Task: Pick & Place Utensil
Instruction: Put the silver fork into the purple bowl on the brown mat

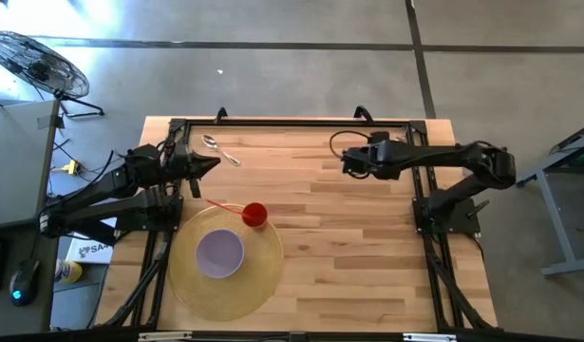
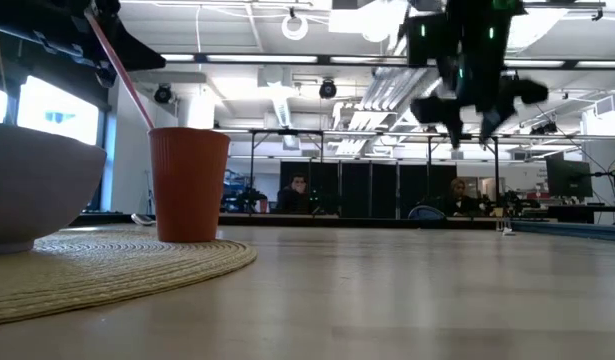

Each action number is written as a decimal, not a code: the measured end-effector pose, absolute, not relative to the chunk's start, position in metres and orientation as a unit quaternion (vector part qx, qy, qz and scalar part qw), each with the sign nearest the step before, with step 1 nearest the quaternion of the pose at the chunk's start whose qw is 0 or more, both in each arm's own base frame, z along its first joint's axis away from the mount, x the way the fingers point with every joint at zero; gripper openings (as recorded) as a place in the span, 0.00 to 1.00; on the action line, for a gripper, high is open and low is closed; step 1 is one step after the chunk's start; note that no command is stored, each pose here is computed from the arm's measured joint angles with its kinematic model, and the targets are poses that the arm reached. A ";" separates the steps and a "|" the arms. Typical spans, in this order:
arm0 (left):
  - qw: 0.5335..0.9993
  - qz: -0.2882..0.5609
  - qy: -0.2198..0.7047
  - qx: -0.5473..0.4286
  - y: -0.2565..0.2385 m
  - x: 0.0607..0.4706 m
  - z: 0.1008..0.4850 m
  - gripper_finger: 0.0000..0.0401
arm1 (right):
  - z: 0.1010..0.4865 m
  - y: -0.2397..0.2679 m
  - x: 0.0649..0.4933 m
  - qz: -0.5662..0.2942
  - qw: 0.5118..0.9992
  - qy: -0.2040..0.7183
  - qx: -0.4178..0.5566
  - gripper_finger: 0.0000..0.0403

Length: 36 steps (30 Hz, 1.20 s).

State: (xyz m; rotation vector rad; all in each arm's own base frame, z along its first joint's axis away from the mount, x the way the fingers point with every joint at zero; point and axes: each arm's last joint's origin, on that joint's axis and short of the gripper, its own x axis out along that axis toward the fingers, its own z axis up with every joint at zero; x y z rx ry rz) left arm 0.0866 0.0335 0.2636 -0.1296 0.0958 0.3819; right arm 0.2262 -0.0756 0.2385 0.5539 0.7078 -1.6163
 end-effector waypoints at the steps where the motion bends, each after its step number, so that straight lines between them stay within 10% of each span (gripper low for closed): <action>1: 0.978 0.193 0.047 -0.064 0.033 0.085 0.264 0.04 | 0.227 -0.082 0.223 -0.701 0.591 0.308 0.253 0.49; 12: 0.978 0.195 0.048 -0.064 0.032 0.082 0.263 0.04 | 0.145 -0.119 0.177 -0.744 0.498 0.251 0.367 0.47; 36: 0.978 0.193 0.048 -0.064 0.032 0.082 0.263 0.04 | 0.103 -0.107 0.160 -0.701 0.555 0.247 0.374 0.06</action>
